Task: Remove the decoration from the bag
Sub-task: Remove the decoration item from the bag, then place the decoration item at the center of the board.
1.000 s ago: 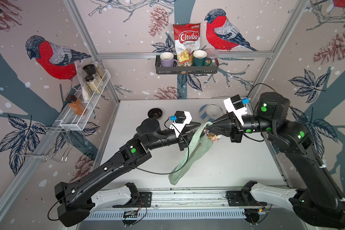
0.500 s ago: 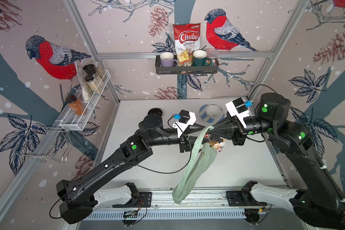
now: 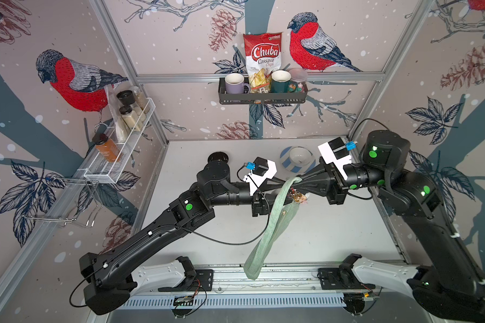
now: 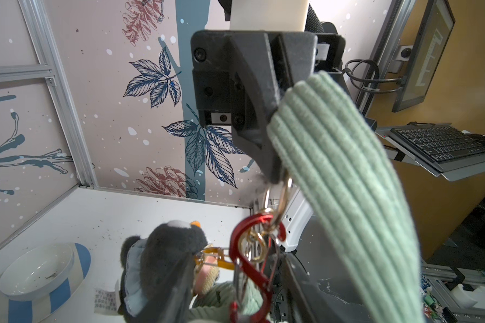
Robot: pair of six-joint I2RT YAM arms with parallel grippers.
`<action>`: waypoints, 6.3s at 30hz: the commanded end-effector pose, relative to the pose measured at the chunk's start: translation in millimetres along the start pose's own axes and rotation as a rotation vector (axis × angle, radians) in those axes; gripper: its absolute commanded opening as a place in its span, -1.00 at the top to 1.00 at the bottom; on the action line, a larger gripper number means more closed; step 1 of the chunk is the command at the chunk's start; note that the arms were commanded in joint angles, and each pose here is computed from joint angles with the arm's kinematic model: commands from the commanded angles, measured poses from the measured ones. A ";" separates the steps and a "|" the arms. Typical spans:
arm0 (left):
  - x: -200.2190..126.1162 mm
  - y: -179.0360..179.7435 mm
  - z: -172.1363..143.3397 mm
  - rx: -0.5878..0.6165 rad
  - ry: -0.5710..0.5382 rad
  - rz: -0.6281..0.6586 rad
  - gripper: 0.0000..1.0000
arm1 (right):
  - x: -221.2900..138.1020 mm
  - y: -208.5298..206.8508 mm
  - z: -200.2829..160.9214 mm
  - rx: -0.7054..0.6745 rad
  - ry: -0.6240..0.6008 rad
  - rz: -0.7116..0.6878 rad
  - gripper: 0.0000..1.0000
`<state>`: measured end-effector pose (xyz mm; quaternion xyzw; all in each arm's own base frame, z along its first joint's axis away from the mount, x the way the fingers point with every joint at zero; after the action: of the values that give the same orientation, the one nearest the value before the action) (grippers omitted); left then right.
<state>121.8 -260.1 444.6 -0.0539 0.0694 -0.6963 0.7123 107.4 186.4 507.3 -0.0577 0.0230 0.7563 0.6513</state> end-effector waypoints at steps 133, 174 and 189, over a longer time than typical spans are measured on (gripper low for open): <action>-25.0 48.7 19.5 -0.089 -0.041 0.692 1.00 | 45.6 -64.5 -57.3 0.348 0.067 -0.472 1.00; -103.2 144.5 -150.6 -0.556 0.223 1.219 1.00 | 2.2 -39.5 -49.0 0.186 0.025 -0.307 1.00; -129.8 155.1 -206.6 -0.793 0.271 1.280 0.44 | -5.1 -30.4 -31.6 0.208 -0.030 -0.098 1.00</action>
<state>234.8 -117.7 213.8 -0.1588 0.4188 -0.0474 0.8928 147.4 183.1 468.7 0.0126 0.1052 0.6877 0.7182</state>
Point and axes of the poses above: each gripper's point midway between its finger pads, its own x axis out along the fingers, its own y axis along the line the jaws close on, z = x × y, the point moved 8 cm from there along -x, back along the fingers, and after that the axes turned 5 degrees about -x, right-handed, at the moved point
